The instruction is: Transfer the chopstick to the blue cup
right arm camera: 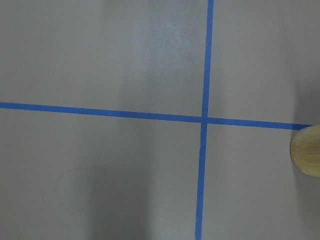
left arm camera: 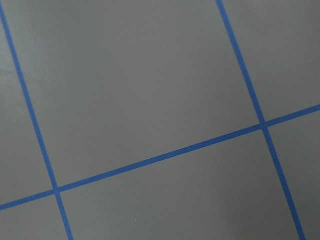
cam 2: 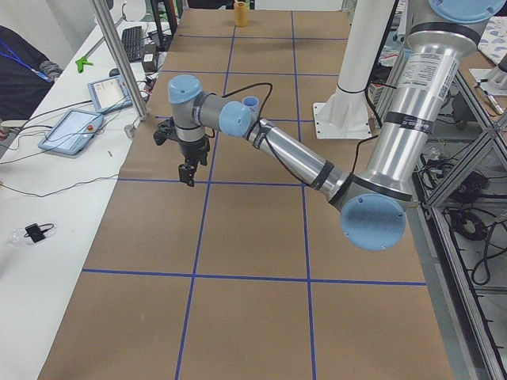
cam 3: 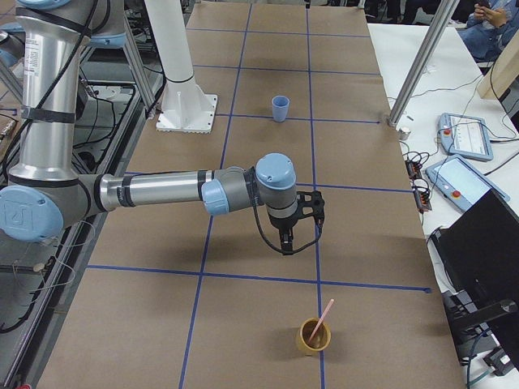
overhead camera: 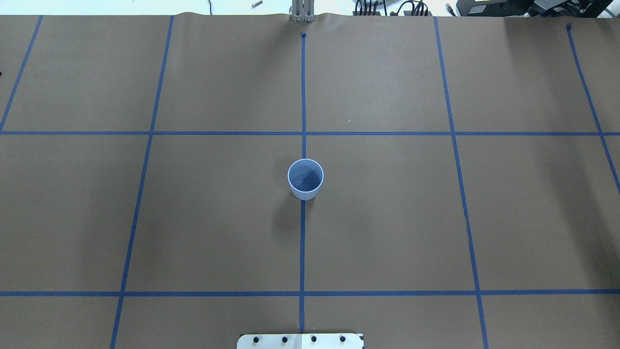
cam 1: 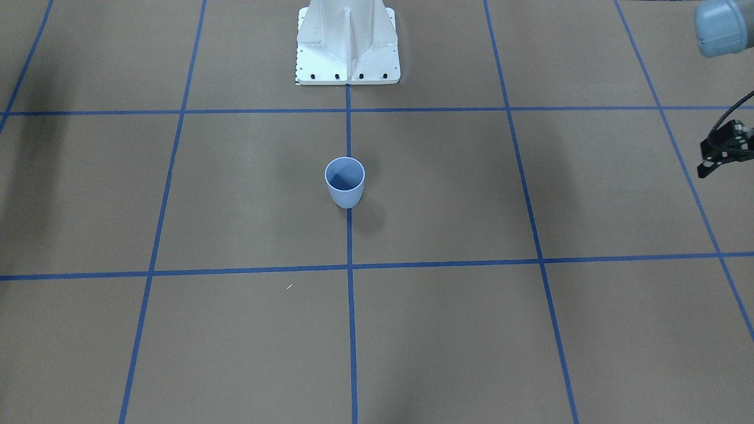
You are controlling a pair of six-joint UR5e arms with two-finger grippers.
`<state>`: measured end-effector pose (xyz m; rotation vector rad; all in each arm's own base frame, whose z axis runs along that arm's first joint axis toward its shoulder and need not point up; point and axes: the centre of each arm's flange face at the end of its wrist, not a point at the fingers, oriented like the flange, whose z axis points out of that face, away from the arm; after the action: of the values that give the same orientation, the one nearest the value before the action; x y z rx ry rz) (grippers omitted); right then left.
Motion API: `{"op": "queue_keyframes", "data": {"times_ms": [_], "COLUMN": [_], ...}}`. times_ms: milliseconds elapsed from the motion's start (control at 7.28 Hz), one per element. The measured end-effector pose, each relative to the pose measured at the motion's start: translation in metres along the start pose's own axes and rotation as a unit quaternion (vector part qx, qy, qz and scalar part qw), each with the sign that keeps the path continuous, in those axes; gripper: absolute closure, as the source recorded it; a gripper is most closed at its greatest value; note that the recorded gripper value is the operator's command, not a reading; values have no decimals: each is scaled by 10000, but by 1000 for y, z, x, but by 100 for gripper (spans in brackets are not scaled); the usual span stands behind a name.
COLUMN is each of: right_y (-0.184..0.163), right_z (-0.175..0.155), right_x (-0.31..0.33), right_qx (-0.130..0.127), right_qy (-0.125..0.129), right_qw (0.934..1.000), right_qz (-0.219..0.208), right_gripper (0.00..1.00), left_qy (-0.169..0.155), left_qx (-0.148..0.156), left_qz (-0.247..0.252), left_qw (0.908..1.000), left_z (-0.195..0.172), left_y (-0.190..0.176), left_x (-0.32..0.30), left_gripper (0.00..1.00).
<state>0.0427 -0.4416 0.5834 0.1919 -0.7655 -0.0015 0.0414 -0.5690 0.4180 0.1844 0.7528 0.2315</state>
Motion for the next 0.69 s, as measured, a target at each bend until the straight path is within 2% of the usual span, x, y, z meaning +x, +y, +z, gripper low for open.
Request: {"op": "queue_keyframes", "data": {"times_ms": [137, 412, 687], "right_y": [4, 14, 19], "right_z": [-2, -9, -12], "right_x": [7, 32, 62], "right_qx": [1, 25, -66], "right_qy": [16, 76, 133], "right_qw": [10000, 9985, 9949], "right_qz": [-56, -539, -994], "right_gripper": [0, 0, 0], "left_qy": [8, 11, 92], "left_qx": [-54, -356, -526], "left_qz": [62, 409, 395], "left_qw": [10000, 9985, 9978], "left_z": [5, 30, 49], "left_y": [13, 50, 94], "left_x": [-42, -138, -190], "left_gripper": [0, 0, 0]}}
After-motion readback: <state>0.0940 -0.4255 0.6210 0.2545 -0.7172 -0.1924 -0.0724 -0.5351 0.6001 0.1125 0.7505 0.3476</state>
